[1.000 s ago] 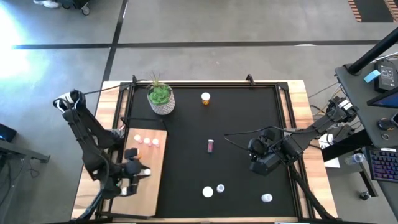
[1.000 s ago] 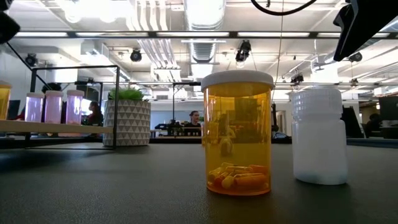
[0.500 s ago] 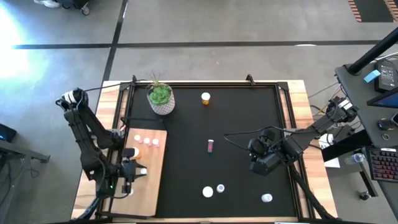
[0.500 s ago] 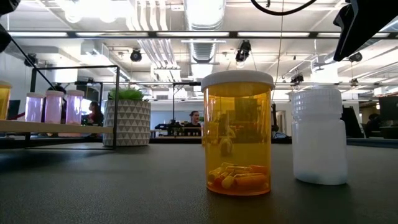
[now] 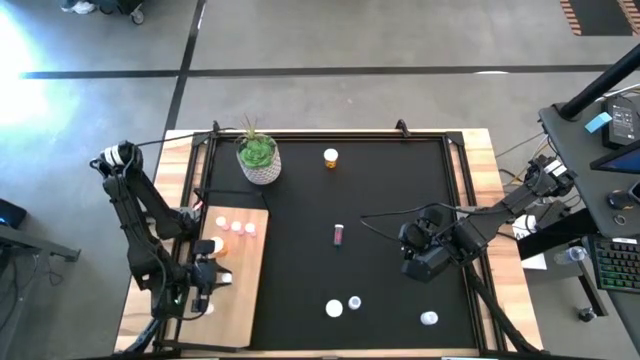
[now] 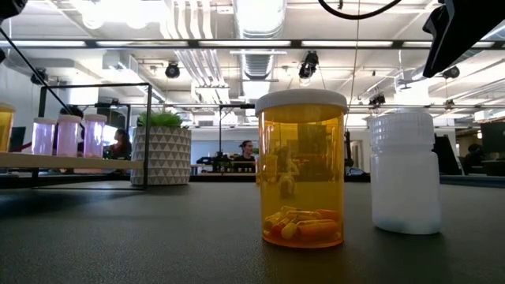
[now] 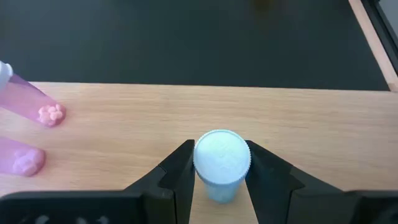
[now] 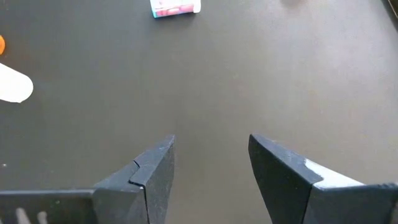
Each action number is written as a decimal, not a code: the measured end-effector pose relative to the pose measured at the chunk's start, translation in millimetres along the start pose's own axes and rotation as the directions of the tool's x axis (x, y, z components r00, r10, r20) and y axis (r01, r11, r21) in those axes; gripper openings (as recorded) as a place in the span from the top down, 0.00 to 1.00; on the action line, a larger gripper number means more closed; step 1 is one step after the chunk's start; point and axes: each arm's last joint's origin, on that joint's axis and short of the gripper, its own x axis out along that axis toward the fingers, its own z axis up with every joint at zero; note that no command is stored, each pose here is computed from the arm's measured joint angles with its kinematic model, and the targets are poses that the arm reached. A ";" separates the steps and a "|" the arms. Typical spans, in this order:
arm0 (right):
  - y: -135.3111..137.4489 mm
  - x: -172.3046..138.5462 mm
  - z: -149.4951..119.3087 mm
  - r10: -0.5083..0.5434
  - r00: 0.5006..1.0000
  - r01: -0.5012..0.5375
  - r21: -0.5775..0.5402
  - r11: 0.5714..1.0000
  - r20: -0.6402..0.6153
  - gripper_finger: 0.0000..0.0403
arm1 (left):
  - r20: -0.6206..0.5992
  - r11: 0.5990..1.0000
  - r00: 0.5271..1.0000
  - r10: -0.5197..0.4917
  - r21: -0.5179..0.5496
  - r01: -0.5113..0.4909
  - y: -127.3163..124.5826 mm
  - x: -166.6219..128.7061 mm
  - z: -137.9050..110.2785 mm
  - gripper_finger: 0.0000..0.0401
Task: Pick and place medicine bottles onto shelf by color
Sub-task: Put the bottom blue pill bottle on the shelf aligned with the other blue pill bottle, then put the bottom orange pill bottle on the shelf aligned with the other orange pill bottle
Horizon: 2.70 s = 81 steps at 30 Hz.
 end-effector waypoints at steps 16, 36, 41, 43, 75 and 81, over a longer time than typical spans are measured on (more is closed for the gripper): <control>3.0 0.0 2.6 0.029 0.999 -0.029 0.018 0.999 0.026 0.52 | -0.023 1.000 1.000 0.018 -0.003 -0.018 4.7 4.5 -7.0 0.52; 3.2 0.0 2.8 0.031 0.999 -0.031 0.019 0.999 0.027 0.52 | 0.011 0.993 0.994 0.105 0.053 -0.106 2.8 -39.5 40.3 0.46; 3.3 0.0 2.9 0.032 0.999 -0.033 0.020 0.999 0.028 0.52 | 0.061 0.993 0.992 0.113 0.018 -0.114 0.6 -47.0 66.3 0.46; 3.4 0.0 3.0 0.033 0.999 -0.033 0.021 0.999 0.029 0.52 | 0.074 0.991 0.989 0.127 0.029 -0.130 -1.3 -44.2 81.5 0.46; 3.5 0.0 3.0 0.034 0.999 -0.034 0.021 0.999 0.030 0.52 | 0.222 0.991 0.975 0.000 -0.129 0.029 -67.1 159.2 192.1 0.30; 3.5 0.0 3.0 0.034 0.999 -0.034 0.021 0.999 0.030 0.52 | 0.207 0.991 0.978 0.022 -0.131 0.005 -75.6 191.8 192.9 0.30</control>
